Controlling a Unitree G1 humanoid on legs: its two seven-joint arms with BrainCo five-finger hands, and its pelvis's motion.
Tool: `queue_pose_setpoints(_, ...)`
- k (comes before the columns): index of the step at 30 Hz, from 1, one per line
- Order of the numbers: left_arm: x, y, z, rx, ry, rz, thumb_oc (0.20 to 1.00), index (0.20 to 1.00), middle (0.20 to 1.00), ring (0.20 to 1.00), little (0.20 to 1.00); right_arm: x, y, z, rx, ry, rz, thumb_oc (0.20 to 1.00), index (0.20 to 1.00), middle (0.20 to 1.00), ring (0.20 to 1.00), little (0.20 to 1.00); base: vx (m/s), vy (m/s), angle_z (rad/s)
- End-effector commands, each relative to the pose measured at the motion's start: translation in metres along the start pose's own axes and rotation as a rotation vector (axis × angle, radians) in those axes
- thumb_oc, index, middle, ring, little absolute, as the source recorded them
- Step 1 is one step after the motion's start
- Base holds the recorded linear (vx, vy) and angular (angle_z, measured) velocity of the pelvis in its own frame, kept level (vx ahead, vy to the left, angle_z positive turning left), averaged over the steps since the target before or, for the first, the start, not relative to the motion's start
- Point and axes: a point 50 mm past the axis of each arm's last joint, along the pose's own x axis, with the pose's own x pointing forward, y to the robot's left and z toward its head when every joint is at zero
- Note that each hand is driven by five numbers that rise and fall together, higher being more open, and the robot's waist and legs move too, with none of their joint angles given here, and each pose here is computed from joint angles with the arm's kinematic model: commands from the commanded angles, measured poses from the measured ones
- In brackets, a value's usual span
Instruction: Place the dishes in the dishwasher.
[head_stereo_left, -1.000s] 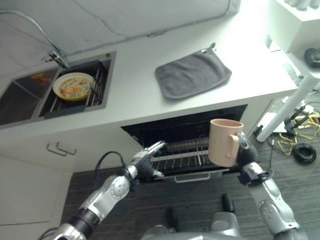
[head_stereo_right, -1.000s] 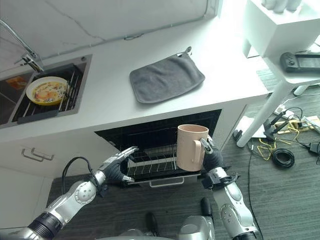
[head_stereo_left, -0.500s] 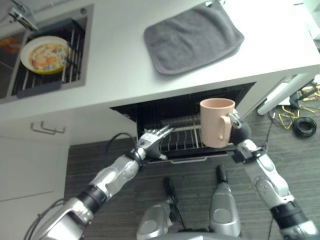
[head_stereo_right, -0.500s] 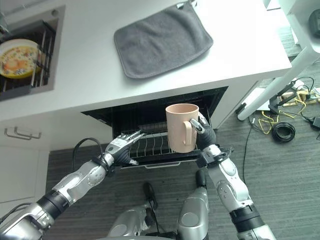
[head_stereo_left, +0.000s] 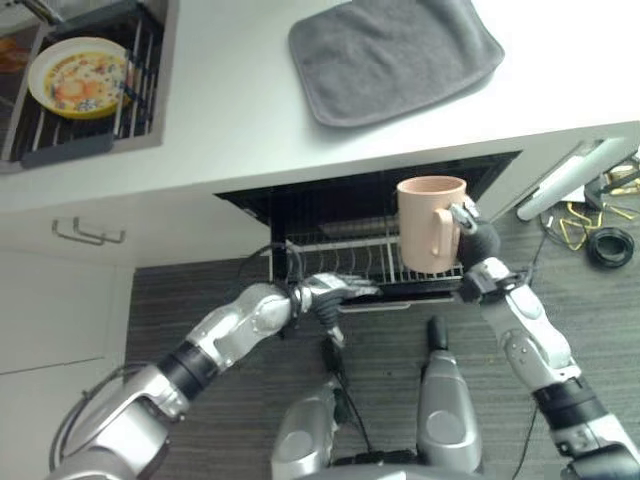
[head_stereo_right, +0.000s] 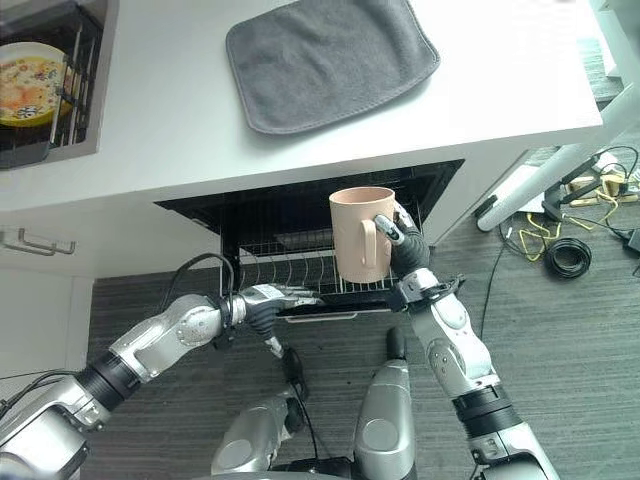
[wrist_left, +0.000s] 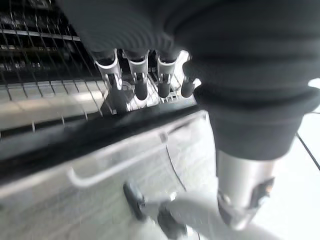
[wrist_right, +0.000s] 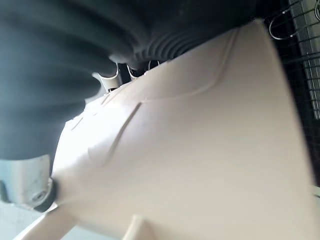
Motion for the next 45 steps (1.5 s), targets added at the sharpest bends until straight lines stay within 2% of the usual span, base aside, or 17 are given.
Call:
queue_pose_setpoints(1, -0.007, -0.006, 0.01, -0.006, -0.078, -0.056, 1.0, 1.0, 1.0, 1.0, 1.0, 0.01, 0.0, 0.02, -0.038, -0.08, -0.02, 0.2, 0.2, 0.2, 0.2, 0.2, -0.03, -0.042, 0.03)
queue_pose_setpoints(11, -0.014, 0.017, 0.01, 0.077, -0.086, -0.097, 1.0, 1.0, 1.0, 1.0, 1.0, 0.045, -0.038, 0.031, -0.207, 0.037, -0.238, 0.2, 0.2, 0.2, 0.2, 0.2, -0.02, -0.073, 0.08)
queue_pose_setpoints(24, -0.014, 0.048, 0.018, 0.188, -0.115, -0.063, 1.0, 1.0, 1.0, 1.0, 1.0, 0.076, -0.079, 0.06, -0.3, 0.098, -0.485, 0.2, 0.2, 0.2, 0.2, 0.2, -0.03, -0.026, 0.07)
queue_pose_setpoints(38, -0.008, 0.071, 0.027, 0.262, -0.137, -0.019, 1.0, 1.0, 1.0, 1.0, 1.0, 0.086, -0.084, 0.037, -0.399, 0.219, -0.54, 0.2, 0.2, 0.2, 0.2, 0.2, -0.04, 0.017, 0.0)
queue_pose_setpoints(45, -0.001, 0.076, 0.034, 0.285, -0.168, 0.0, 1.0, 1.0, 1.0, 1.0, 1.0, 0.101, -0.064, 0.023, -0.435, 0.271, -0.494, 0.2, 0.2, 0.2, 0.2, 0.2, -0.01, 0.038, -0.05)
